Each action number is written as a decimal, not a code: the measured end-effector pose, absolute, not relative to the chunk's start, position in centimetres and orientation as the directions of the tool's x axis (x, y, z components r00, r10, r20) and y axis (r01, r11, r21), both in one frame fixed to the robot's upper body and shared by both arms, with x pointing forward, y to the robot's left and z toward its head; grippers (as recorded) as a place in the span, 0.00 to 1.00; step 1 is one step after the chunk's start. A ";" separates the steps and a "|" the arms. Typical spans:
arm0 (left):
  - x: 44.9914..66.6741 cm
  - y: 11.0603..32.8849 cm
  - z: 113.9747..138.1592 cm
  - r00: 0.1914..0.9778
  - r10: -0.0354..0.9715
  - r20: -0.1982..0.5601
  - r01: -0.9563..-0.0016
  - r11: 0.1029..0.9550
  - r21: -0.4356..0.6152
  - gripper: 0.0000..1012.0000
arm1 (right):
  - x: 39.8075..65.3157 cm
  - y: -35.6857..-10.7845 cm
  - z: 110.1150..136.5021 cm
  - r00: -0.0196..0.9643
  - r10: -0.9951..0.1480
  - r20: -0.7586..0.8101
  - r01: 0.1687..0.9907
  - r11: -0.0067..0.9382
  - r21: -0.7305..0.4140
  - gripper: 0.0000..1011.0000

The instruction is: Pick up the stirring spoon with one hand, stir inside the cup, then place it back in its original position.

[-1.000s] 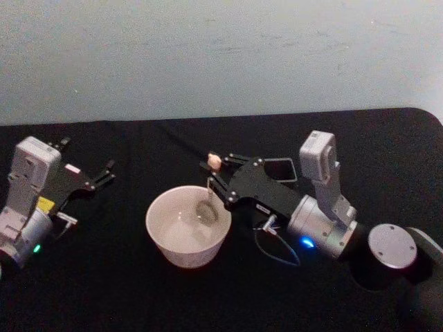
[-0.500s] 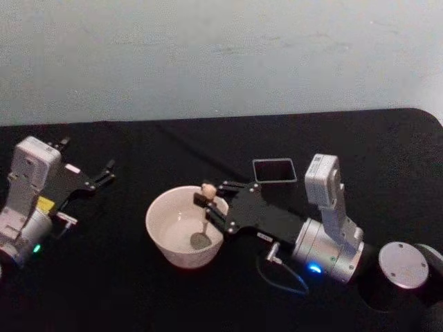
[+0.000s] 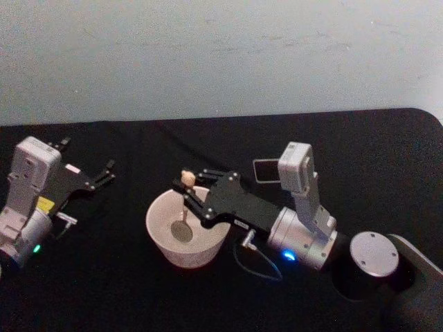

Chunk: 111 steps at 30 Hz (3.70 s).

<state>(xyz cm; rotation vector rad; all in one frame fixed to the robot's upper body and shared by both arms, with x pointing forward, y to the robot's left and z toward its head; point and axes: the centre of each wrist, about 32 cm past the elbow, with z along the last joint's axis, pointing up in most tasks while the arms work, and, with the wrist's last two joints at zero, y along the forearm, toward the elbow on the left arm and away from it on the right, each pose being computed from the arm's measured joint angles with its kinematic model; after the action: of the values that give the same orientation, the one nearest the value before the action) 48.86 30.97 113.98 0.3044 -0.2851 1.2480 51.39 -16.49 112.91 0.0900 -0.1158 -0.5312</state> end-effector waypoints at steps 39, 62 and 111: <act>48.9 31.0 114.0 0.292 0.880 0.374 -0.955 0.287 0.070 0.99 | 53.5 -19.9 117.2 0.826 -0.533 0.183 0.493 0.841 0.226 0.21; 48.9 31.0 114.0 0.292 0.880 0.374 -0.955 0.287 0.070 0.99 | 52.2 -27.0 121.5 0.765 -0.611 0.204 0.543 0.782 0.307 0.21; 48.9 31.0 114.0 0.292 0.880 0.374 -0.955 0.287 0.070 0.99 | 50.6 -26.9 117.2 0.683 -0.729 0.048 0.725 0.685 0.080 0.21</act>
<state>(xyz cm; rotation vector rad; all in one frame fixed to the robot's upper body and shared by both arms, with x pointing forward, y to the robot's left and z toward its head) 48.86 30.96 113.98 0.3044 -0.2851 1.2479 50.64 -26.94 117.22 0.0558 -0.0784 -0.8151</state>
